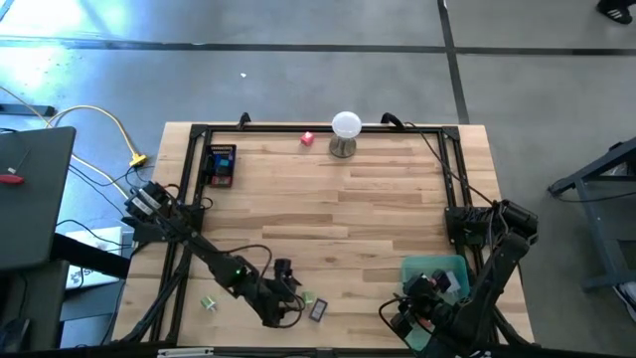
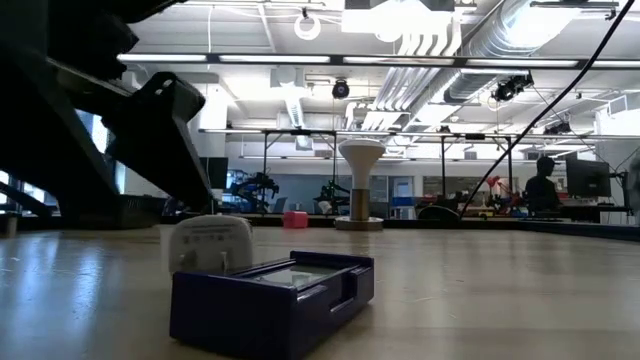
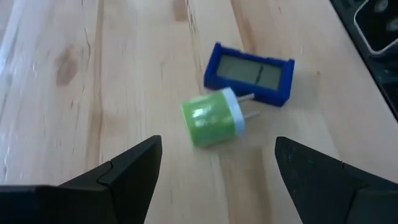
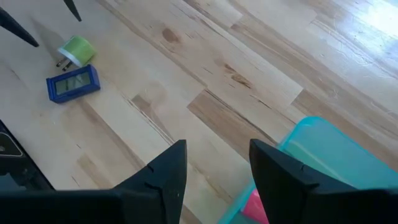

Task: Pick & Place Office items
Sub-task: Put the right green charger adapter into the green bin

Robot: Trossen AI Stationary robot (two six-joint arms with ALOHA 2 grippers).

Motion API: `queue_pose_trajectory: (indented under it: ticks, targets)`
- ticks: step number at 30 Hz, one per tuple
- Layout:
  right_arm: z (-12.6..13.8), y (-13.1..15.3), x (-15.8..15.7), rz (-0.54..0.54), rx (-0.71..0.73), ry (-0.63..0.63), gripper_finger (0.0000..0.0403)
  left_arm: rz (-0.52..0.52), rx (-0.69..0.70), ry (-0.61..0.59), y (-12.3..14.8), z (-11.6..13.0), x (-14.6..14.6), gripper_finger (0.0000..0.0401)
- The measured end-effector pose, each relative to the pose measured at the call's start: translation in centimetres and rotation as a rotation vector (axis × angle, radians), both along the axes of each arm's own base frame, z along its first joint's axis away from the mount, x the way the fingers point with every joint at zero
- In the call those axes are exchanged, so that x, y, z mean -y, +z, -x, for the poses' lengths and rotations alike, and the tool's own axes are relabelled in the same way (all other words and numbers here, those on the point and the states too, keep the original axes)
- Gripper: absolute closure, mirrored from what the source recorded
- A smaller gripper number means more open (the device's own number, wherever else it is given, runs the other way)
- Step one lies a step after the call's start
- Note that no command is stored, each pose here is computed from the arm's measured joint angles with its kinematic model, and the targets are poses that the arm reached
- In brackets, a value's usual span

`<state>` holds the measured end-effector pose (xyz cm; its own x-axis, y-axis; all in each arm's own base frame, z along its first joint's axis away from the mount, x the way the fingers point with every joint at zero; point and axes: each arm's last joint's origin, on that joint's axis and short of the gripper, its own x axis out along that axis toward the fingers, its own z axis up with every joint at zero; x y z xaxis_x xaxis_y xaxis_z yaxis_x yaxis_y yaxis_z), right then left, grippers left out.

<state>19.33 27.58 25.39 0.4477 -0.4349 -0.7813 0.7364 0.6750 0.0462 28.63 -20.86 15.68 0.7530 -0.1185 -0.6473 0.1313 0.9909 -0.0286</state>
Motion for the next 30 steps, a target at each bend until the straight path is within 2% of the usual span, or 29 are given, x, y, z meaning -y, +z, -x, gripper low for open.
queue_pose_trajectory:
  ticks: [6, 13, 30]
  targets:
    - [0.0, 0.0, 0.0, -0.004, 0.003, 0.0, 0.0241, 0.019, 0.034, 0.01, 0.3, -0.6, -0.3, 0.0096]
    - [-0.1, 0.0, -0.1, -0.011, 0.006, 0.005, 0.0241, 0.027, 0.039, 0.034, -1.4, -1.7, -0.7, 0.0096]
    - [-0.1, 0.0, -0.2, -0.013, 0.007, 0.006, 0.0241, 0.064, 0.031, 0.064, -1.5, -1.9, -0.8, 0.0096]
